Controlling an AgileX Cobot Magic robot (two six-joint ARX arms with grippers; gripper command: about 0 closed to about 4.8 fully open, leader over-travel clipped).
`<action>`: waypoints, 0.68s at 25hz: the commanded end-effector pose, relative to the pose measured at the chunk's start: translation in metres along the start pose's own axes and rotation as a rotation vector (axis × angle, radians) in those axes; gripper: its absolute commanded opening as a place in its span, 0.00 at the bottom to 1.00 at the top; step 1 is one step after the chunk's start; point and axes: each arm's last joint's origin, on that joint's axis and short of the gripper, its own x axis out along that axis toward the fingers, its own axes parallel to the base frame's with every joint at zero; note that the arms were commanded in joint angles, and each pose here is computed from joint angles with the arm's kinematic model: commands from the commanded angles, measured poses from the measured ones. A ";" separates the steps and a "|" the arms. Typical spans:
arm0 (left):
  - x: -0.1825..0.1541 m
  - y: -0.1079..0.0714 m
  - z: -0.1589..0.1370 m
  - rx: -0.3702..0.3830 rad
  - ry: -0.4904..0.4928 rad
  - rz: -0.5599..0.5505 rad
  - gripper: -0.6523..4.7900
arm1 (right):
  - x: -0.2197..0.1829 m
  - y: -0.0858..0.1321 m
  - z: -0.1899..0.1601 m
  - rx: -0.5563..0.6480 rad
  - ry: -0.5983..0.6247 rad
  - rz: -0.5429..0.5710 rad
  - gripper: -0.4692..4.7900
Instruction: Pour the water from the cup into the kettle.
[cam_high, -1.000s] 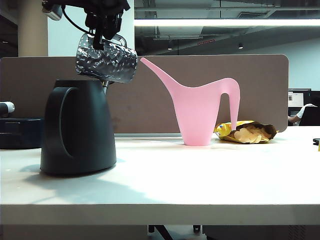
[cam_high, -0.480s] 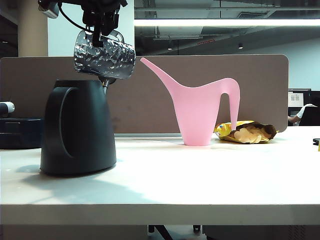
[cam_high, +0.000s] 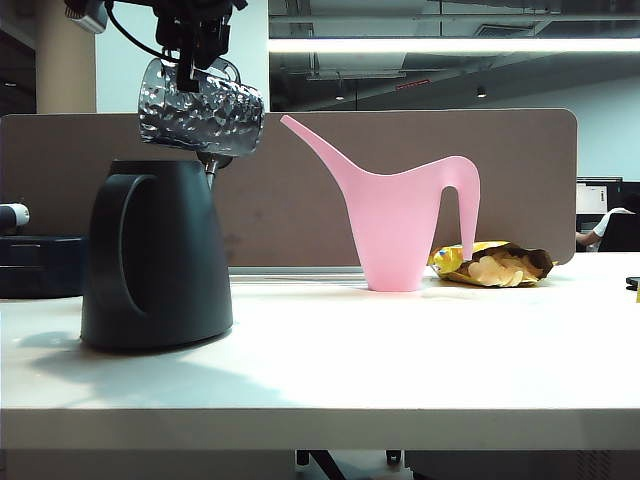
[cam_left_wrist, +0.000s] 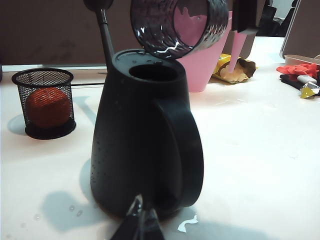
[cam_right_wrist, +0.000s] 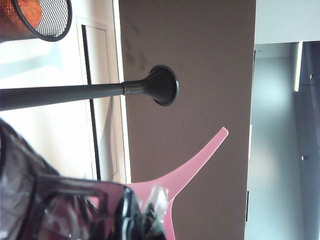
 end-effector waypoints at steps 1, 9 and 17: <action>0.000 0.000 0.001 0.005 -0.008 0.002 0.11 | -0.002 -0.005 0.000 0.017 0.000 -0.024 0.07; 0.000 0.000 0.001 0.005 -0.008 0.002 0.11 | -0.004 -0.013 -0.004 0.061 0.016 -0.046 0.07; 0.000 0.000 0.001 0.006 -0.009 0.002 0.11 | -0.012 -0.051 -0.033 0.276 0.046 -0.112 0.07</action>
